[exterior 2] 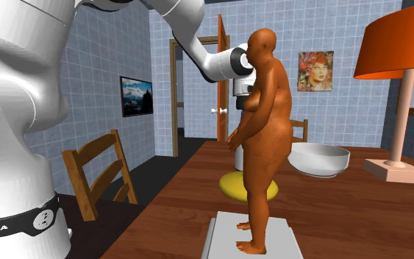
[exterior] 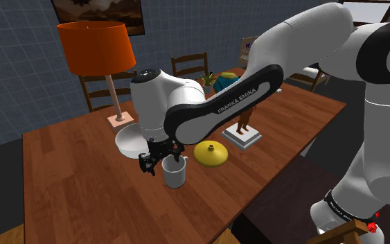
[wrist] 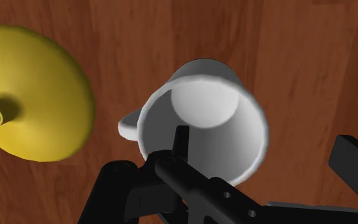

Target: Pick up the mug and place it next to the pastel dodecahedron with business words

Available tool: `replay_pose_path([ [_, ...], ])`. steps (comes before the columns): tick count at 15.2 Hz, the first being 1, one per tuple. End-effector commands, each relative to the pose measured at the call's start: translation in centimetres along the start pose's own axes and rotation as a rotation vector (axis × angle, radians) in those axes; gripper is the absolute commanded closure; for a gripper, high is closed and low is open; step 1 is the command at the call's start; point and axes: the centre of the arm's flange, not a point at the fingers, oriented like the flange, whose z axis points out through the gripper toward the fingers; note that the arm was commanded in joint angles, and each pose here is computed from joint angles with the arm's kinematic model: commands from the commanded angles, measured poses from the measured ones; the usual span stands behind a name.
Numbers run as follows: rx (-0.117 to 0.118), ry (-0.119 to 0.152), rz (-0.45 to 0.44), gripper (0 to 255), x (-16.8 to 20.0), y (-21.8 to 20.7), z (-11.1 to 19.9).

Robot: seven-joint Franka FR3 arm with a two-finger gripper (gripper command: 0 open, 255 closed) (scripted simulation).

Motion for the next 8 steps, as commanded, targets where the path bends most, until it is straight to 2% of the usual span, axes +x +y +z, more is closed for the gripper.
replay_pose_path([
  [1, -0.002, 0.001, 0.001, 0, 0.0, -0.5, 1.1],
  [6, -0.002, 0.001, 0.001, 0, 0.0, -0.5, 4.0],
  [8, -0.002, 0.001, 0.001, 0, 0.0, -0.5, 4.0],
])
